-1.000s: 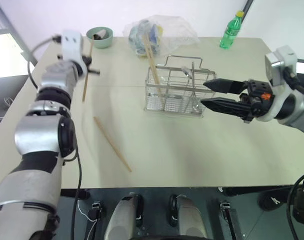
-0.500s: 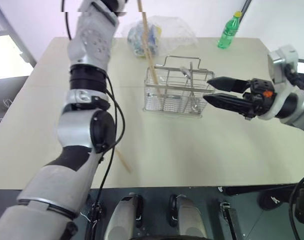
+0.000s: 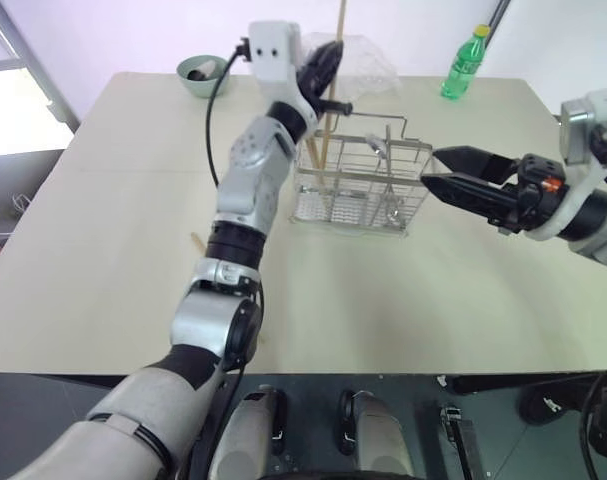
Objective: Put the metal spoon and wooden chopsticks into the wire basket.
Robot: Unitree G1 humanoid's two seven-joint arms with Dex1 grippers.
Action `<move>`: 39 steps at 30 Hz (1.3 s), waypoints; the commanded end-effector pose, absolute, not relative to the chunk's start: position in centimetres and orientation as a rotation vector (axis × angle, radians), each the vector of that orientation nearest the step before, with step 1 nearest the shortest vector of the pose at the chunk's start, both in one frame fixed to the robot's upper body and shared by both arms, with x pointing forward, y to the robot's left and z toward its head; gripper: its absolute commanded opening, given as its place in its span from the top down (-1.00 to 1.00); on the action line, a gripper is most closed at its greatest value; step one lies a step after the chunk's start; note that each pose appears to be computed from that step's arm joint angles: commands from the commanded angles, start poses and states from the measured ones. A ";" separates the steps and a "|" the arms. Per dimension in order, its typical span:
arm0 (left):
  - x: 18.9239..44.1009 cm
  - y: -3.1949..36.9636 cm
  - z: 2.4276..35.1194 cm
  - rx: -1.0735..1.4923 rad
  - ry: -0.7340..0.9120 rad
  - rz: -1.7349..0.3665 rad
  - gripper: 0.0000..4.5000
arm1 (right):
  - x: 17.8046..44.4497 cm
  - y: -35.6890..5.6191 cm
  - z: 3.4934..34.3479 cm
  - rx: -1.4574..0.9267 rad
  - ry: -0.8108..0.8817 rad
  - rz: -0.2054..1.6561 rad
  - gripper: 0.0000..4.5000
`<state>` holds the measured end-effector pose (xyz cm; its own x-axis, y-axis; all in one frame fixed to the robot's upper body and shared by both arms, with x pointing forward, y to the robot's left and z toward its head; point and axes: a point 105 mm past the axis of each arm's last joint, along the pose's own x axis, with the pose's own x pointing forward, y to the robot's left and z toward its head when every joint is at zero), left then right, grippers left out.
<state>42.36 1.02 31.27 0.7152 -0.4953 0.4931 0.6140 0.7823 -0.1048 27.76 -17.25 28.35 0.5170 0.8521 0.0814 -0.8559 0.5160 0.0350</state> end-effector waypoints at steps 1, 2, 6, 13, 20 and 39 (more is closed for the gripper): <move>40.6 1.4 34.2 -0.273 -0.588 -0.608 0.26 | 27.2 -17.5 29.7 0.065 -0.116 1.028 -0.59; 40.3 1.3 34.3 -0.271 -0.596 -0.609 0.04 | 27.3 -17.6 29.7 0.070 -0.117 1.026 -0.59; 39.0 1.5 35.8 -0.254 -0.631 -0.613 -0.87 | 27.8 -17.8 29.7 0.088 -0.119 1.016 -0.59; 39.6 7.2 37.4 -0.273 -0.391 -0.379 -0.97 | 28.2 -17.5 29.1 0.080 -0.111 1.024 -0.59; 39.8 15.7 25.7 -0.305 0.370 0.131 -0.97 | 28.7 -17.4 28.4 0.080 -0.104 1.042 -0.59; 35.4 17.8 13.1 -0.312 0.721 0.366 -0.97 | 29.2 -16.9 27.6 0.080 -0.079 1.060 -0.59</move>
